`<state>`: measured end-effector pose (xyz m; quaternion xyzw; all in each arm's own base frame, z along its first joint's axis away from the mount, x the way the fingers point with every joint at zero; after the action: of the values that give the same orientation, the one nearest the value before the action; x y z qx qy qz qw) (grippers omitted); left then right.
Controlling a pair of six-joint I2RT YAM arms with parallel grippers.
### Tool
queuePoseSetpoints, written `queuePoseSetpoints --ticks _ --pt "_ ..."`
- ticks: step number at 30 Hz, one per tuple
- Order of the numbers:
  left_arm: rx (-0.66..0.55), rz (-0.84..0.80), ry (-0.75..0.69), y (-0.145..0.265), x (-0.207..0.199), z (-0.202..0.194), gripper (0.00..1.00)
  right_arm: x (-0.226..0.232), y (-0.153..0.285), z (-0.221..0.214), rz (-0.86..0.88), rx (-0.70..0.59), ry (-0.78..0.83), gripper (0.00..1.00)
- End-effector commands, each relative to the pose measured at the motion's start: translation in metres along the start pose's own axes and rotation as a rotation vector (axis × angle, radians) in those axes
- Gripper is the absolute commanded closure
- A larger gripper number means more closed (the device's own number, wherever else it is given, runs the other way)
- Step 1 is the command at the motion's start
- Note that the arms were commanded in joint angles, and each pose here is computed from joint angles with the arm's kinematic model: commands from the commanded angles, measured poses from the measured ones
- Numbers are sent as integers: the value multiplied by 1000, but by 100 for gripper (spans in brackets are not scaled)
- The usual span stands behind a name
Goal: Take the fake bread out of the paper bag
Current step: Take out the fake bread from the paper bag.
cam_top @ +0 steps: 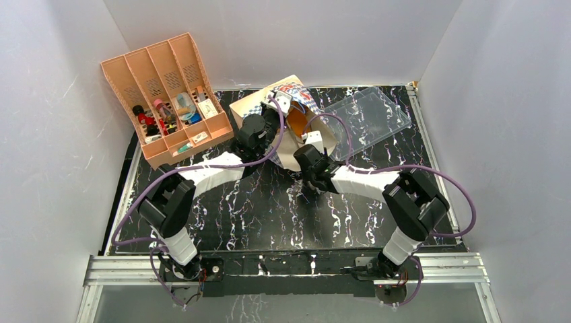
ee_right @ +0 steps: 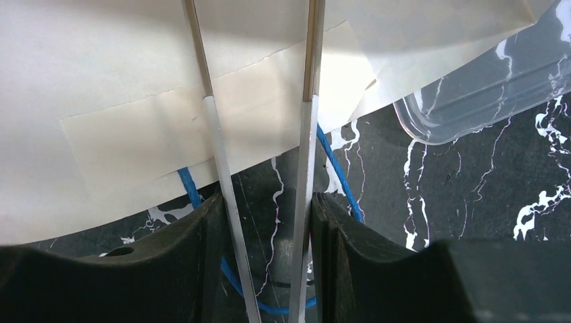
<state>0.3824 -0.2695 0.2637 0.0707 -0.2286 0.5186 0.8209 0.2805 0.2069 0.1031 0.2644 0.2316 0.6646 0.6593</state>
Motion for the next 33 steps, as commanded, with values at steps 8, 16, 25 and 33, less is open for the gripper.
queuePoseSetpoints --ticks 8,16,25,33 --pt "-158 19 64 12 13 51 100 20 -14 36 7 -135 -101 54" --pt "-148 18 66 16 10 49 100 20 -30 21 -15 -104 -97 52" --pt "-126 37 52 12 11 45 100 17 -27 18 0 -85 -114 83" --pt "-99 100 42 -1 16 47 100 20 11 57 45 -126 -161 95"
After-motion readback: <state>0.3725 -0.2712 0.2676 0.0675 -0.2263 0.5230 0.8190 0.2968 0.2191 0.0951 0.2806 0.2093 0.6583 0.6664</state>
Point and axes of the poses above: each gripper's point midway between its finger pads, its own y axis back along the fingers, its own x axis along the line the jaws close on, z = x × y, the point moved 7 cm from there along y, back along the fingers, and after that the axes turned 13 degrees about -y, right-handed, at the moved point
